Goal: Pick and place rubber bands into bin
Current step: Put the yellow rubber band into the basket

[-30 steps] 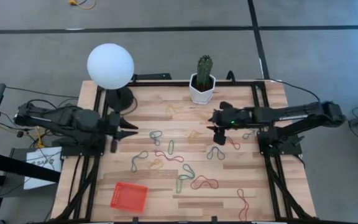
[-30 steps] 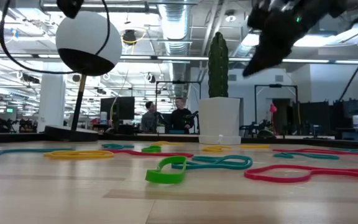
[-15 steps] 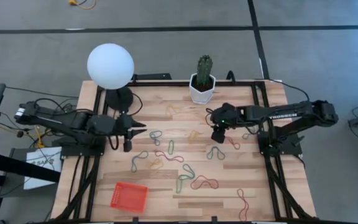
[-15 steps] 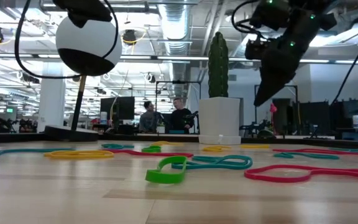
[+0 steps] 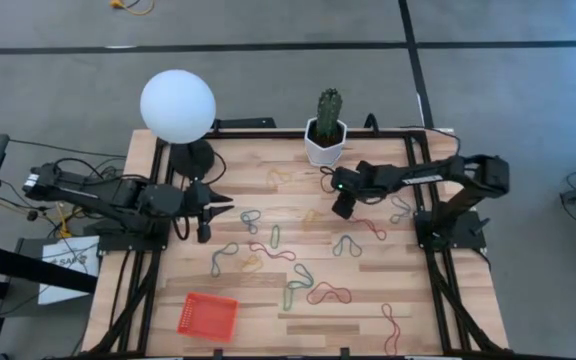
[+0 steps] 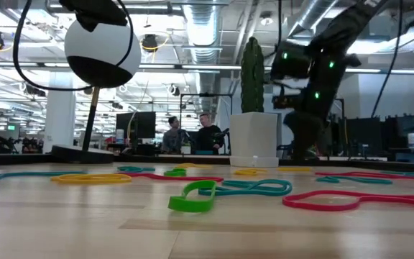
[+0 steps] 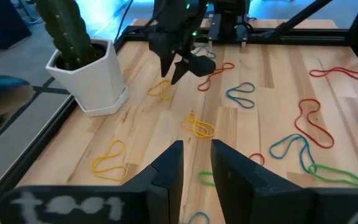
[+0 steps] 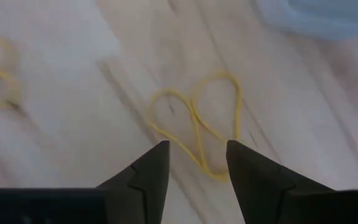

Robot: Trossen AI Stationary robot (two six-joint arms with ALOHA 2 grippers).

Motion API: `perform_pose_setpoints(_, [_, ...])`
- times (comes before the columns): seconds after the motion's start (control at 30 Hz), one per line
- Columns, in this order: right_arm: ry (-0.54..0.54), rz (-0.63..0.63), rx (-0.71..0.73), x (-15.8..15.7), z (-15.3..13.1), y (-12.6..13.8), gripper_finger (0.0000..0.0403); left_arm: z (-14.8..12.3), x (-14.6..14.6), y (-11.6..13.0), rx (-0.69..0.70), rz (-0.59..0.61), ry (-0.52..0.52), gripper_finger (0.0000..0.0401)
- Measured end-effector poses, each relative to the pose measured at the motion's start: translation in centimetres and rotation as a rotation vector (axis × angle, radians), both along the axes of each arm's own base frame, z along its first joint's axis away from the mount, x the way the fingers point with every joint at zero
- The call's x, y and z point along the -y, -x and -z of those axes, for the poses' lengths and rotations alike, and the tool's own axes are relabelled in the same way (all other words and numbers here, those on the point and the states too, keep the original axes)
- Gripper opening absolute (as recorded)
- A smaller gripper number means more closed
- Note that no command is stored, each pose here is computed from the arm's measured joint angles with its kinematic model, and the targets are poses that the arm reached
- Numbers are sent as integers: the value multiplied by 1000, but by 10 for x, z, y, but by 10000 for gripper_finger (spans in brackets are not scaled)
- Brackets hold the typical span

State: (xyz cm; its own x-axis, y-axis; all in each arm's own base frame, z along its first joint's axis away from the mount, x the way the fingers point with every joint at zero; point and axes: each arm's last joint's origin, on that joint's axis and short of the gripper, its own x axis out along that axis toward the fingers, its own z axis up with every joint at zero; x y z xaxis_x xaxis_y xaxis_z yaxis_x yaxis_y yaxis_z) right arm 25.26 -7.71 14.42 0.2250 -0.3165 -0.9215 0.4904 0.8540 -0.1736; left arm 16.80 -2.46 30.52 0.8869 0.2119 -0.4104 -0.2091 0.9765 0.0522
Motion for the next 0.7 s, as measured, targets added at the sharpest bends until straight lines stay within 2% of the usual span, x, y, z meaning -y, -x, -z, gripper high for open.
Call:
perform_pose_setpoints(0.1, [-57,8,-22,6,8,1,148,0,0,0,-4,-1,1,72])
perform_pose_setpoints(0.43, [-86,-6,-75,17,23,1,141,0,0,0,0,-9,20,72])
perform_pose_setpoints(0.53, [-108,-51,-63,17,22,0,116,0,0,0,2,-12,27,72])
perform_pose_setpoints(0.7, [-114,-104,-44,17,20,-1,42,0,0,0,4,-15,34,72])
